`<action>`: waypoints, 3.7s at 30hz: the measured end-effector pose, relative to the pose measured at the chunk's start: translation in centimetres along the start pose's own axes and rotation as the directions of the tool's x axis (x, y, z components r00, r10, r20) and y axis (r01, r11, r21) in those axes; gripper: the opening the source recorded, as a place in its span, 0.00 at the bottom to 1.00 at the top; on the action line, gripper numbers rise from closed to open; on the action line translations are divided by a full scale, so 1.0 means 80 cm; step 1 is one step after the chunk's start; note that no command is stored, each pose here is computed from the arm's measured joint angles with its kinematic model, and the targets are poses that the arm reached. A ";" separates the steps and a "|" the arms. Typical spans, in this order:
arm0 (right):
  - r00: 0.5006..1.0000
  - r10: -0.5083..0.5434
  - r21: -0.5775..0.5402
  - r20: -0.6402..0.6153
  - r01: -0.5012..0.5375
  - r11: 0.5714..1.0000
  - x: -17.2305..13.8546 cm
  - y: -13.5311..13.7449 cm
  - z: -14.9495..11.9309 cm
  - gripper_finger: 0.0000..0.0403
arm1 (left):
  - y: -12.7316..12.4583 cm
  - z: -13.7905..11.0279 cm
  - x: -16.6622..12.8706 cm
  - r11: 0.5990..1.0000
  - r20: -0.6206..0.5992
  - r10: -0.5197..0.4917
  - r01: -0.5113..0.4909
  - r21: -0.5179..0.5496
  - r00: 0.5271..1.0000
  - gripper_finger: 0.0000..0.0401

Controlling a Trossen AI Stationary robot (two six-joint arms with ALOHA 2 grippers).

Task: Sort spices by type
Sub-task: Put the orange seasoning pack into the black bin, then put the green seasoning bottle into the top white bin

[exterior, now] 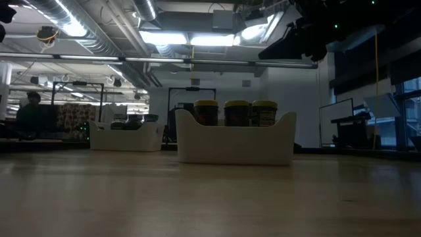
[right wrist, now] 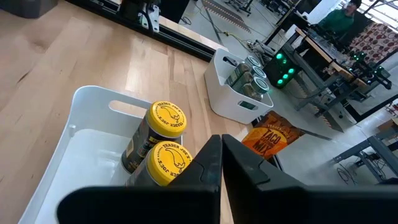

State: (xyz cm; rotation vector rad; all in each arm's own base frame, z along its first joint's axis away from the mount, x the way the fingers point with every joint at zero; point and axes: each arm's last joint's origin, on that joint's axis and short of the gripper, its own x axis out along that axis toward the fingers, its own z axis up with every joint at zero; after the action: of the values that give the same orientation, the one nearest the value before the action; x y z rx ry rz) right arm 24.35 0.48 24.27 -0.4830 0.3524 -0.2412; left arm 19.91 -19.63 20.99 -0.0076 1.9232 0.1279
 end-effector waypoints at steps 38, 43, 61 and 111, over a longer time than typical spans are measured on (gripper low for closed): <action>1.000 0.000 0.001 0.000 0.000 1.000 0.000 0.000 0.000 0.03 | 0.031 0.004 -0.048 0.989 -0.045 -0.037 0.030 -0.146 0.998 0.43; 1.000 0.000 0.001 0.000 0.000 1.000 0.000 0.000 0.000 0.03 | 0.058 0.001 -0.076 0.975 0.090 -0.035 0.053 -0.216 0.995 0.43; 1.000 0.000 0.001 0.000 0.000 1.000 0.000 0.000 0.000 0.03 | 0.131 0.015 -0.147 0.976 0.725 0.052 0.119 -0.182 0.687 0.43; 0.914 0.241 0.436 -0.327 -0.081 0.896 -0.108 -0.029 0.105 0.03 | 0.299 0.137 -0.083 0.944 0.956 0.269 -0.165 -0.285 -0.114 0.43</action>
State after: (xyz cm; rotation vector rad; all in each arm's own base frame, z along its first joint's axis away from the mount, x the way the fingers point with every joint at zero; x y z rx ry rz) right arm 19.41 4.57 34.69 0.0226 0.6967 -0.2352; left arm 30.84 4.78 25.47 0.3056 0.2586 0.3254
